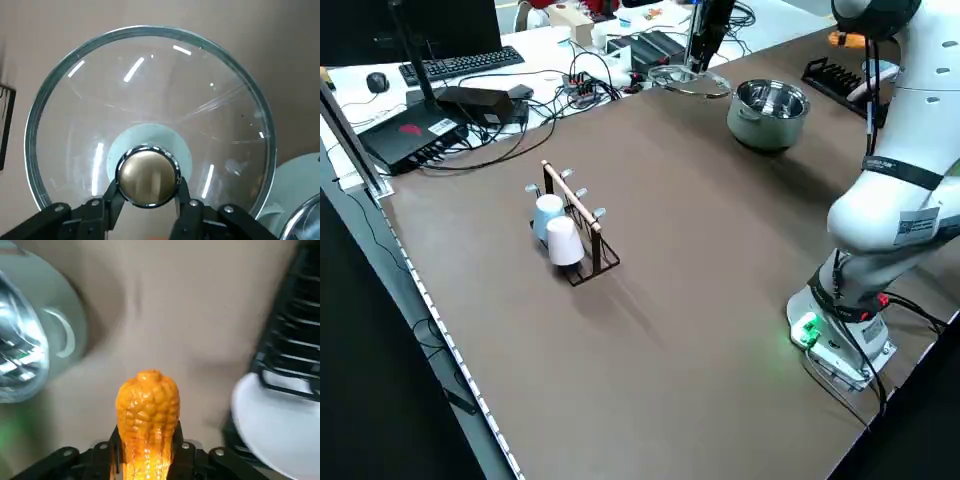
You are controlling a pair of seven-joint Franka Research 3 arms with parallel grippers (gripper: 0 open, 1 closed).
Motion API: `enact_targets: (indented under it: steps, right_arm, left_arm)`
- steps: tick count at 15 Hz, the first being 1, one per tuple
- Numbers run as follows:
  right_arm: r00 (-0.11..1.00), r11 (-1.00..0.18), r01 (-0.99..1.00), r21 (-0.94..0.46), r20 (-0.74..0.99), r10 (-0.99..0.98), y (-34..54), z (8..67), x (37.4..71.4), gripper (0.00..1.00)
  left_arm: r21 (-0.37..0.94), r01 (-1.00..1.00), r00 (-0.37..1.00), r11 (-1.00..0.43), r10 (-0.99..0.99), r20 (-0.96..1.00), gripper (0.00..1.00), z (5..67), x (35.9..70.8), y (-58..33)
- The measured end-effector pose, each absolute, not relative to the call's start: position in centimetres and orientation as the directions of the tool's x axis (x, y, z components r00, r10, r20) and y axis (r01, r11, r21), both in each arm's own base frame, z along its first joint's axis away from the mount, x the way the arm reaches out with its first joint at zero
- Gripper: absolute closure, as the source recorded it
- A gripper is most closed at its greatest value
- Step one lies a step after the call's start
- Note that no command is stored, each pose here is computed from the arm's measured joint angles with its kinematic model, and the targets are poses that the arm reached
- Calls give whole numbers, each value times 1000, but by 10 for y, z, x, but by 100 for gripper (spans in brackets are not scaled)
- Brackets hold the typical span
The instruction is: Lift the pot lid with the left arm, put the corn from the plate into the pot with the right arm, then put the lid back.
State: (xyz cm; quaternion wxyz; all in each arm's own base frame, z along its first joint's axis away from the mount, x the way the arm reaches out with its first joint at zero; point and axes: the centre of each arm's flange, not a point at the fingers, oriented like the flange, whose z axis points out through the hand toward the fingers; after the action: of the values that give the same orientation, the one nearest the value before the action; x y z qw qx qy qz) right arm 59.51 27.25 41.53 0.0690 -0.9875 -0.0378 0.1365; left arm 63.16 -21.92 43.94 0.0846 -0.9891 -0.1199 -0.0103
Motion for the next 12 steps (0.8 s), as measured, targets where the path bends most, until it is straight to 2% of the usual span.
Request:
enact_targets:
  steps: [7, 12]
  right_arm:
    - [981, -980, 96, -176, -148, 123, 423, 385, 550, 61]
    - [990, -977, 75, -201, -105, 97, 491, 360, 551, 61]
  left_arm:
    - [-165, 239, 971, -957, 236, 41, 54, 439, 632, -219]
    - [-166, 239, 971, -957, 236, 40, 54, 439, 631, -219]
